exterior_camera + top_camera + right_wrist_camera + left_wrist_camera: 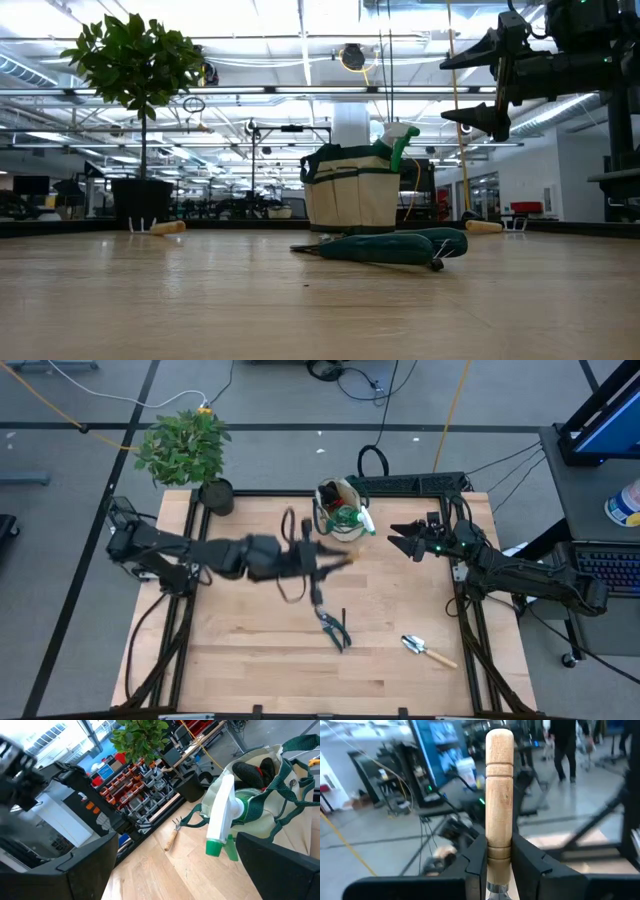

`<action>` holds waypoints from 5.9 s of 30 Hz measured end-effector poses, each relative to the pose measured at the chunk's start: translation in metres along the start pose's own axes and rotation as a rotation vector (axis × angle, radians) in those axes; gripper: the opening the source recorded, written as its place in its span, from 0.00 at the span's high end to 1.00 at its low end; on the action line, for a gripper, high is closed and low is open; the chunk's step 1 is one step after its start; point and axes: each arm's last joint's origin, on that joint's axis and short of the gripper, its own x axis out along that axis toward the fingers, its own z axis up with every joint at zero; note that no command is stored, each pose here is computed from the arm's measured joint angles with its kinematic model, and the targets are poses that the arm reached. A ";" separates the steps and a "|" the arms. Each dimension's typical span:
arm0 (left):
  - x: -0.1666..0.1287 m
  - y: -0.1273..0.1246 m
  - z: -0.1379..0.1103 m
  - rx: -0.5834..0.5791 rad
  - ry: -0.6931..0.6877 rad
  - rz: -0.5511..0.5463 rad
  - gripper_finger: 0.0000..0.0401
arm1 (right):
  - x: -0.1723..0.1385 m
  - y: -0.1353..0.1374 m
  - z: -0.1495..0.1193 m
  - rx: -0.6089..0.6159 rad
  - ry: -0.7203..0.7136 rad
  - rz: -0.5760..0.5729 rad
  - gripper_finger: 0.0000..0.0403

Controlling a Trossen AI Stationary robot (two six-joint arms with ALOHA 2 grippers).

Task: Pick & Place Garden tools in Gardening bag
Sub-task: Put the left trowel into the gardening bag, then put the left hand rake into the gardening bag

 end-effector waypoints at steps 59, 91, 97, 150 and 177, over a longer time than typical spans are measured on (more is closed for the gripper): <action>0.088 0.251 -0.217 -0.336 0.029 0.427 0.84 | 0.000 0.000 0.000 0.000 0.000 0.000 0.02; 0.106 0.196 -0.210 -0.166 0.138 0.515 0.84 | 0.000 0.000 0.000 0.000 0.000 0.000 0.02; 0.106 0.189 -0.219 -0.148 0.250 0.493 0.84 | 0.000 0.000 0.000 0.000 0.000 0.000 0.02; 0.012 0.066 -0.082 0.047 0.629 0.217 0.51 | 0.000 0.000 0.000 0.000 0.000 0.000 0.02; -0.071 0.096 -0.189 -0.875 1.379 0.788 0.63 | 0.000 0.000 0.000 0.000 0.000 0.000 0.02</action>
